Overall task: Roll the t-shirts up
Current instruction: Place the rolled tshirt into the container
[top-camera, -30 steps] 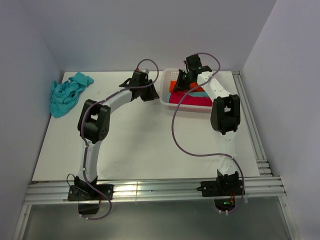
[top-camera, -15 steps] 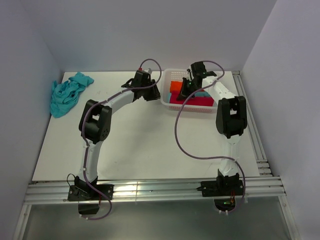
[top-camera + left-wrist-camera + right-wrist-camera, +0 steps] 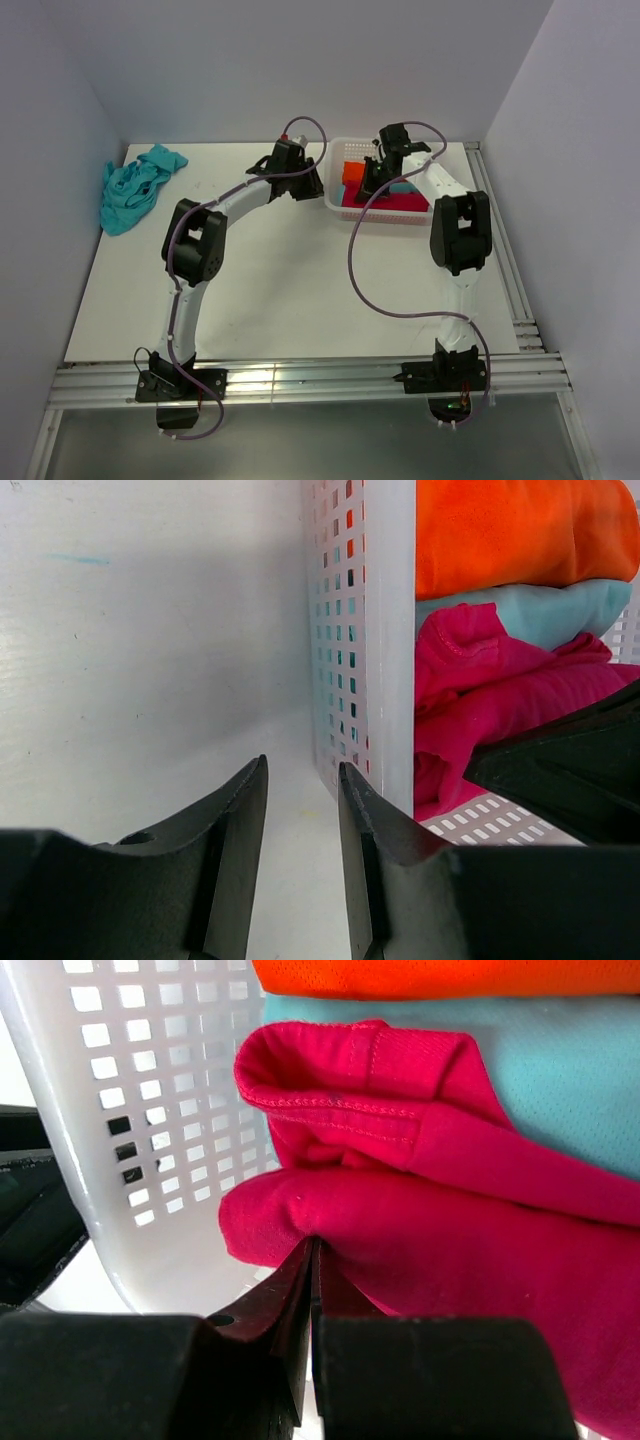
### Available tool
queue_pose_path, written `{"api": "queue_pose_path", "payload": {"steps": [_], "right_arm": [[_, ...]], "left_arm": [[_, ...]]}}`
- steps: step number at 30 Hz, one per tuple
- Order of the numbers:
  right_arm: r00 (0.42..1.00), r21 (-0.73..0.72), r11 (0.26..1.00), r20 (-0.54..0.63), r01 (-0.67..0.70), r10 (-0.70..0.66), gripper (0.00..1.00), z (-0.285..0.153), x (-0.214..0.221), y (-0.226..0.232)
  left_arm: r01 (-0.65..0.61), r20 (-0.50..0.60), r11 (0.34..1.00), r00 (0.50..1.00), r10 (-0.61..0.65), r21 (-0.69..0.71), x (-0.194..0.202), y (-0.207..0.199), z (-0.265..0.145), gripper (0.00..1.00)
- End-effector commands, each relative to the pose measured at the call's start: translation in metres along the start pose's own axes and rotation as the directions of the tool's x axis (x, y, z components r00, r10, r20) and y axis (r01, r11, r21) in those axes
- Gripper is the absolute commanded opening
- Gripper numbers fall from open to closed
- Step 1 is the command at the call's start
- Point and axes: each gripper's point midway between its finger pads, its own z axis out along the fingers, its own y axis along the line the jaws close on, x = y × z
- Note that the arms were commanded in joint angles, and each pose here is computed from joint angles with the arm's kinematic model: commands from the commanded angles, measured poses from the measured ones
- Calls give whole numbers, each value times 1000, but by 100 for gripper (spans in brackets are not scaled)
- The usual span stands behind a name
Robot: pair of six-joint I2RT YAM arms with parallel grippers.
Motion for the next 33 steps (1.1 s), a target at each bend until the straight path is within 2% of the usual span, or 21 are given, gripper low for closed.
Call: {"api": "queue_pose_path", "payload": {"steps": [1,6,12,15,18,21,26,27,33], "right_arm": [[995,-27,999,86,42,-40,7,-21,-29,19],[997,-26,999,63,35,-34,7,-12,-33,17],[1000,-6,1000,5,4,-4,7,14,-13,-3],[1000,-10,1000,7,-4,4,6,13,-12,-3],[998,-11,1000,61,-15,15,6,-2,-25,-3],[987,-16,999,157,-34,36,11,-32,-47,0],[933,-20,999,358,-45,50,16,-119,-84,-5],[916,-14,999,399,-38,41,16,-143,-86,-3],[856,5,997,513,-71,59,18,-223,-77,-22]], "left_arm": [[-25,46,996,999,21,83,-17,-33,-6,39],[-29,48,995,999,24,97,-19,-38,-5,39],[-37,47,991,998,31,126,-17,-48,-5,39],[-39,37,990,999,34,138,-14,-52,-3,39],[-44,28,987,999,40,152,-11,-59,-1,39],[-53,23,985,999,49,166,-7,-70,3,40],[-29,4,980,1000,29,195,5,-86,19,39],[-27,9,977,1000,25,209,4,-91,20,39],[59,-6,961,998,-59,272,20,-119,44,40]]}}
